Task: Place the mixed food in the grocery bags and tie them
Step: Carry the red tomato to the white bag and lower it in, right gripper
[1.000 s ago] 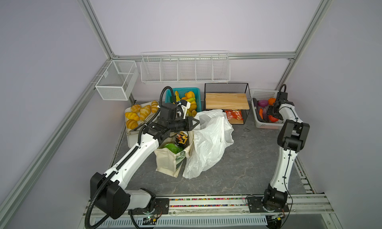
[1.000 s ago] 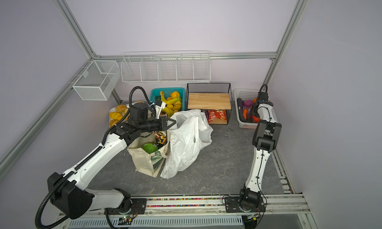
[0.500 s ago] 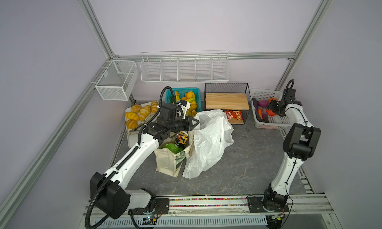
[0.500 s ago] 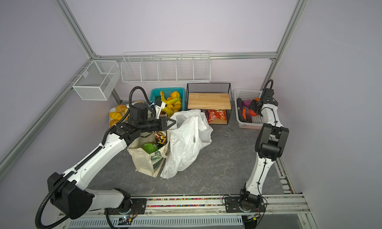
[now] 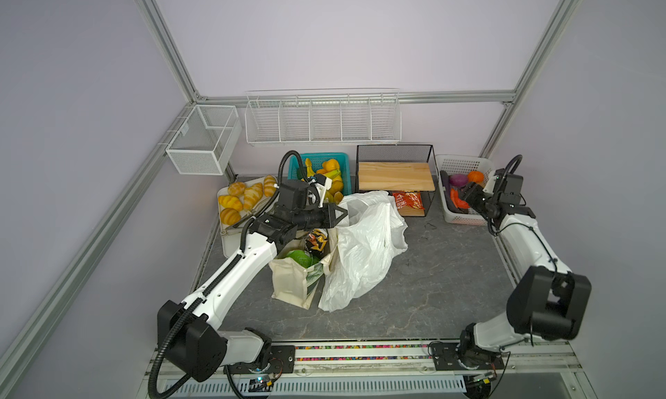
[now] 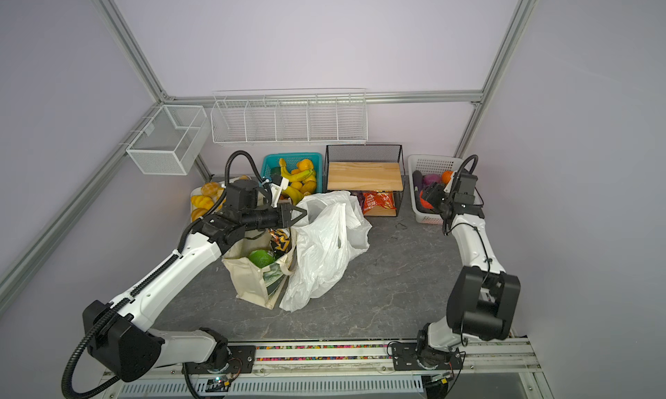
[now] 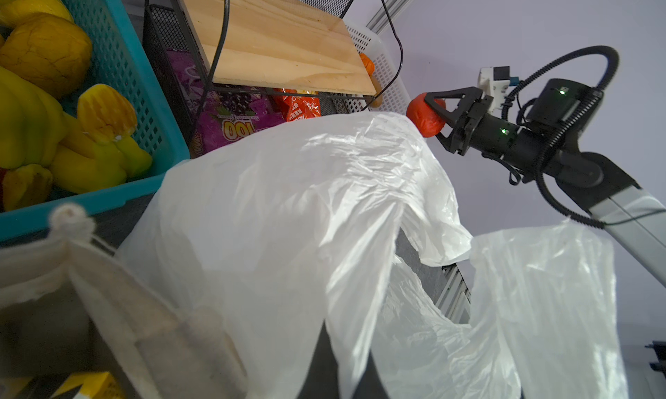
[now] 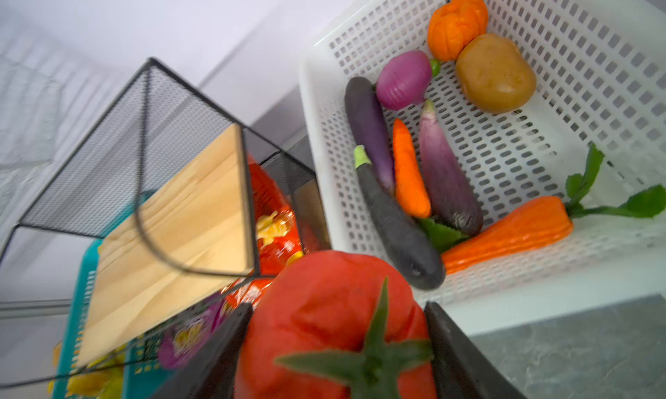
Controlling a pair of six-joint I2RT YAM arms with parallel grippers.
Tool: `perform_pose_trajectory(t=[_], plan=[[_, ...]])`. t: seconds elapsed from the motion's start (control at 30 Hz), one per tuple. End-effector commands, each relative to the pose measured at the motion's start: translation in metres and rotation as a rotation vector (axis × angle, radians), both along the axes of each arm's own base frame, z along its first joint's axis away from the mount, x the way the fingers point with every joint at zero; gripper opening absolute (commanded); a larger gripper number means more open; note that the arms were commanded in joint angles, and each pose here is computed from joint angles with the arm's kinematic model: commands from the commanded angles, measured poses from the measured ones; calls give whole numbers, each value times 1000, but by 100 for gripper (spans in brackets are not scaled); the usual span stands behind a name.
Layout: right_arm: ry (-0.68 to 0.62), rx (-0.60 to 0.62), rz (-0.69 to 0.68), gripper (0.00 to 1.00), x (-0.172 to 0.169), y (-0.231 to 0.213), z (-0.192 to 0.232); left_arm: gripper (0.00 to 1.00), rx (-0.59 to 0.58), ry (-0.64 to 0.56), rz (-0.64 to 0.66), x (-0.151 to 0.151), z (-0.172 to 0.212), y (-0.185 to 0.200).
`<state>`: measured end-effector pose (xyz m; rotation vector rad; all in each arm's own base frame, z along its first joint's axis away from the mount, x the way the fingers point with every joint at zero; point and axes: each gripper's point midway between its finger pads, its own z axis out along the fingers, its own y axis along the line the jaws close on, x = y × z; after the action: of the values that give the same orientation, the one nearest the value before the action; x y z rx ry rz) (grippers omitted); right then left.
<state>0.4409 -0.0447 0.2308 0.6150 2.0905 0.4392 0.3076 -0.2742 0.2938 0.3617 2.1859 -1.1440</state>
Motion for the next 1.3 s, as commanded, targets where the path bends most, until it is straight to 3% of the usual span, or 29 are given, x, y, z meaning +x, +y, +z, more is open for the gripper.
perform_pose_trajectory(t=[0.0, 0.13, 0.23, 0.4, 0.6, 0.87, 1.1, 1.27], plan=[[-153, -4, 18, 47, -27, 28, 40, 0, -13, -10, -9, -1, 1, 0], [-264, -41, 235, 47, -74, 92, 72, 0, -14, 1, -9, 0, -2, -1], [-245, -70, 398, 48, -108, 130, 71, 0, -19, 7, -11, 0, -2, -2], [-123, -77, 587, 47, -154, 164, 38, 0, -16, -1, -5, 1, -1, -1], [-74, -71, 798, 47, -187, 203, 5, 0, -8, 3, 1, 2, -4, -1], [-124, -53, 899, 47, -168, 243, 8, 0, -7, 12, -8, 1, -6, -2], [-231, -25, 948, 47, -146, 281, 39, 0, -13, 24, -22, 0, -7, -4], [-190, -62, 932, 50, -137, 302, 14, 0, -19, 25, -32, -1, -6, -6]])
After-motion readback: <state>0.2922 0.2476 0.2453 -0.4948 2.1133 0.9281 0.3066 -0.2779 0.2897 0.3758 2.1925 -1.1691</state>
